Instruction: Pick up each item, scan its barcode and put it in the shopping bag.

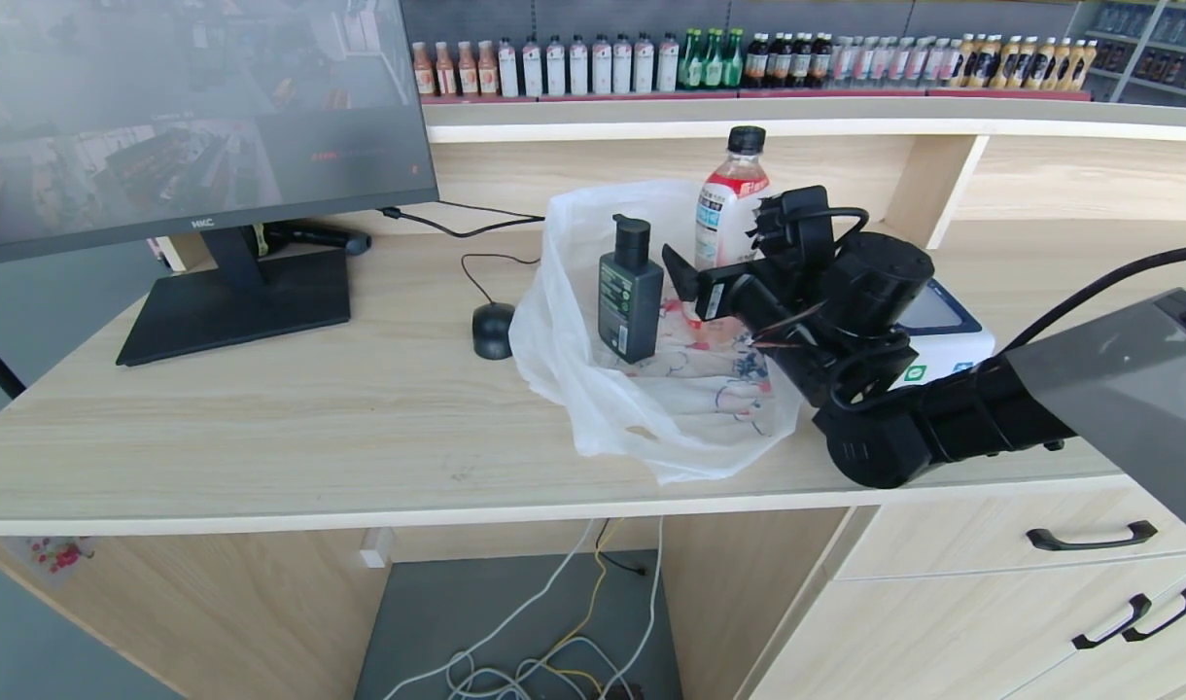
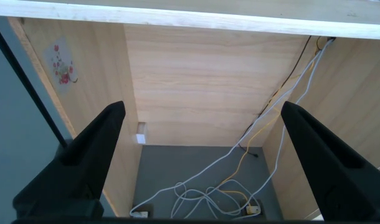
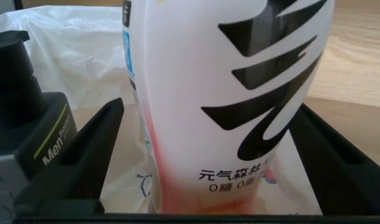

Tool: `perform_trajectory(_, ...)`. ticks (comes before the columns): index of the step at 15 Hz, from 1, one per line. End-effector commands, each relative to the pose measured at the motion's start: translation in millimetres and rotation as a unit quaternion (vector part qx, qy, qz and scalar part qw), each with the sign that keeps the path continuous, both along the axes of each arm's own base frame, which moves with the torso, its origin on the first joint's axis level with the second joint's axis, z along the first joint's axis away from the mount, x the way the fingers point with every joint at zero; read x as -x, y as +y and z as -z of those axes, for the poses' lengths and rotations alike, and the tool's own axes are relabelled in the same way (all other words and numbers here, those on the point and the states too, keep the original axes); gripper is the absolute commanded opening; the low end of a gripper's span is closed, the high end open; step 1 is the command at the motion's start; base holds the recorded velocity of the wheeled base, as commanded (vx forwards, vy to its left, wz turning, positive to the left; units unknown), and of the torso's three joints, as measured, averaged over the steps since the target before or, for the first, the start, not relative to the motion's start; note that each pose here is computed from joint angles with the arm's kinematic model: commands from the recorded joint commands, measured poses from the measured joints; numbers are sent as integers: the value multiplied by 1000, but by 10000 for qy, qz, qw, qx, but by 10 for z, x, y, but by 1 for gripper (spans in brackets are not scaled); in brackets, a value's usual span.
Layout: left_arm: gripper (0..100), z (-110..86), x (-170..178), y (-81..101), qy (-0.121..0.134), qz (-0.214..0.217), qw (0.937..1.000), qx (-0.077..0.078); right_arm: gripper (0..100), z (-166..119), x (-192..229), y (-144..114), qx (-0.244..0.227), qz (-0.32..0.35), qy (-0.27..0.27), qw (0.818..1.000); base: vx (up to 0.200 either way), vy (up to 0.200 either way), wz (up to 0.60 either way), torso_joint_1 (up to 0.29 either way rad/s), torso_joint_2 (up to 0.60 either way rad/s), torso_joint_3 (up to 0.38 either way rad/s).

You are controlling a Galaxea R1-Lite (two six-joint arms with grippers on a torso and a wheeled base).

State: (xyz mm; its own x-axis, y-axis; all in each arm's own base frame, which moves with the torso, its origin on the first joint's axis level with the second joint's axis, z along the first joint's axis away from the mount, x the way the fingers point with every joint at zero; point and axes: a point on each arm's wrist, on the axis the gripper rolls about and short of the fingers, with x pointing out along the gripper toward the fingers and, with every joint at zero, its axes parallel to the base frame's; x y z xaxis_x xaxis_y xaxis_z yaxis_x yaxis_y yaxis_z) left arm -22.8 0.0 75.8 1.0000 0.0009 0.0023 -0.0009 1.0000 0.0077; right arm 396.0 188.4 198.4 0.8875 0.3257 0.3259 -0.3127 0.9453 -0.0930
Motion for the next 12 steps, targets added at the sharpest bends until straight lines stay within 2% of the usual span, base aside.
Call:
perform_trajectory(1, 100, 0, 0, 0, -4, -3, 10000, 0, 100, -115, 50, -20, -56, -9, -123, 9999, 0, 0, 0, 0, 0, 0)
perform_trajectory(4, 100, 0, 0, 0, -4, 4, 10000, 0, 100, -311, 201, -98, -114, -37, -274, 9996, 0, 0, 0, 0, 0, 0)
perform_trajectory(7, 100, 0, 0, 0, -4, -3, 10000, 0, 100, -594, 621, -294, -188, -33, -401, 9990, 0, 0, 0, 0, 0, 0)
perform_trajectory(11, 100, 0, 0, 0, -4, -3, 10000, 0, 100, -600, 1245, -612, -269, -19, -428, 9987, 0, 0, 0, 0, 0, 0)
perform_trajectory(12, 100, 0, 0, 0, -4, -3, 10000, 0, 100, -528, 1551, -803, -308, 22, -244, 9992, 0, 0, 0, 0, 0, 0)
